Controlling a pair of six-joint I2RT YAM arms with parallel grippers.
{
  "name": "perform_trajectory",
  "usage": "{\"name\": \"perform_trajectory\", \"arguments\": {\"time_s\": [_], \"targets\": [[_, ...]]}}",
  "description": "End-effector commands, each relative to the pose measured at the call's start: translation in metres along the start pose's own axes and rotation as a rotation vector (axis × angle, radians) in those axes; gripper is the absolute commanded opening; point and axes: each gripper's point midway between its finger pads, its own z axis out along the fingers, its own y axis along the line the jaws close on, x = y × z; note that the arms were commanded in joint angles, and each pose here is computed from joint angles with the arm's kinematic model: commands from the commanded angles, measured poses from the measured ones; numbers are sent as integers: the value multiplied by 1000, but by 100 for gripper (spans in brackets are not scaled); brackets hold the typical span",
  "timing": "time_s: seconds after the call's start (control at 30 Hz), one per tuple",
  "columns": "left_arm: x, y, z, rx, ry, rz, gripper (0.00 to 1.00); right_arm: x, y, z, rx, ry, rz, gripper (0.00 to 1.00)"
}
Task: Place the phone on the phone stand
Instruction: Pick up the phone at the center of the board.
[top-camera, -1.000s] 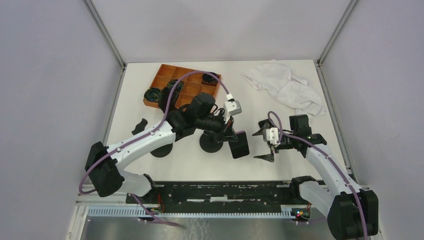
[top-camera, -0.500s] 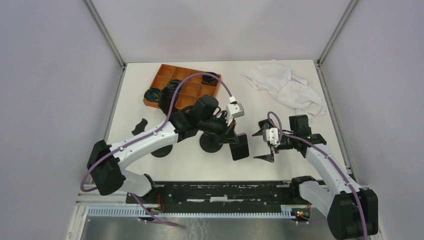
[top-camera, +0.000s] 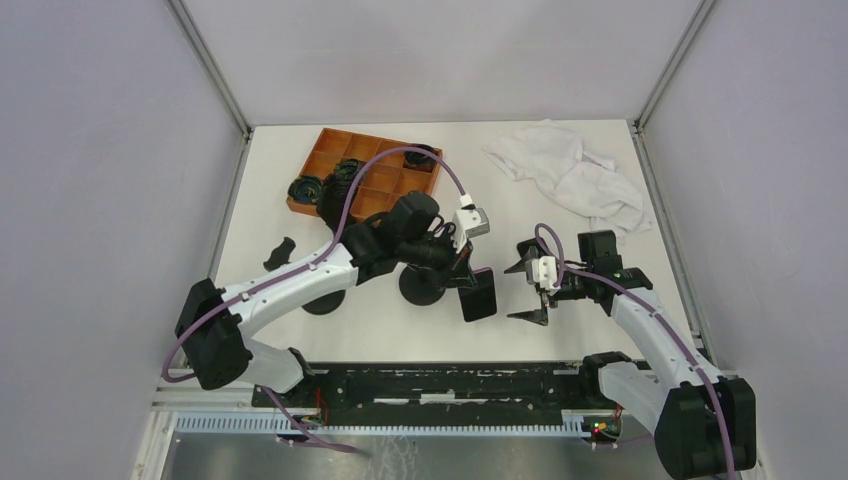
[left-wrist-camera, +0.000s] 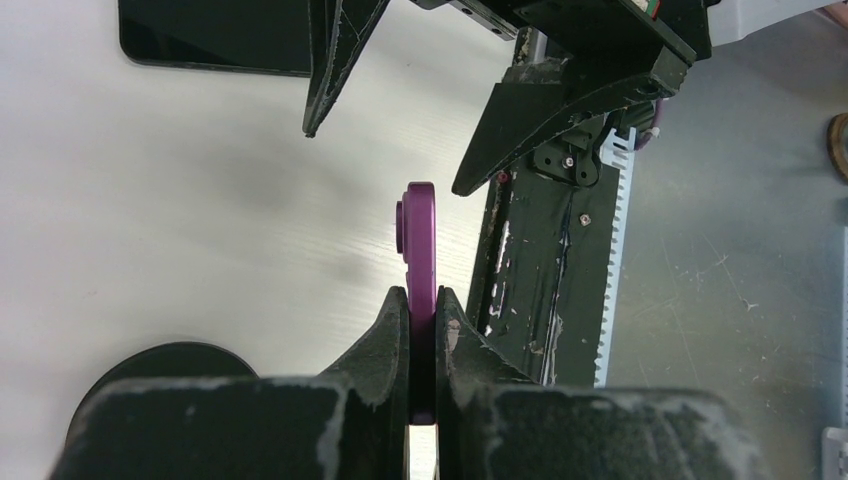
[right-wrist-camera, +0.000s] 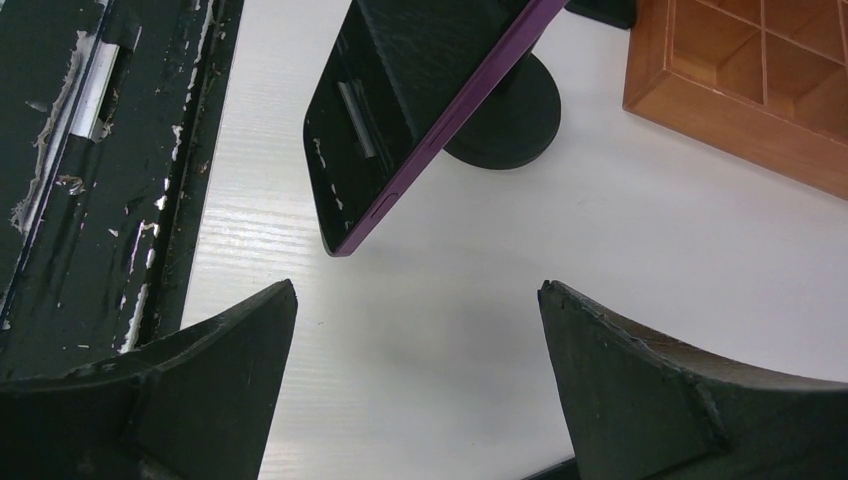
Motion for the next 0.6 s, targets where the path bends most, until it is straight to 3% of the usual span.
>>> {"name": "perform_trajectory", "arguments": {"time_s": [0.0, 0.57], "targets": [[-17, -6, 1, 24, -50, 56, 2, -5, 1, 2, -7, -37, -15, 98], [-16, -6, 2, 26, -43, 55, 2, -5, 2, 2, -9, -41, -8, 98]]}}
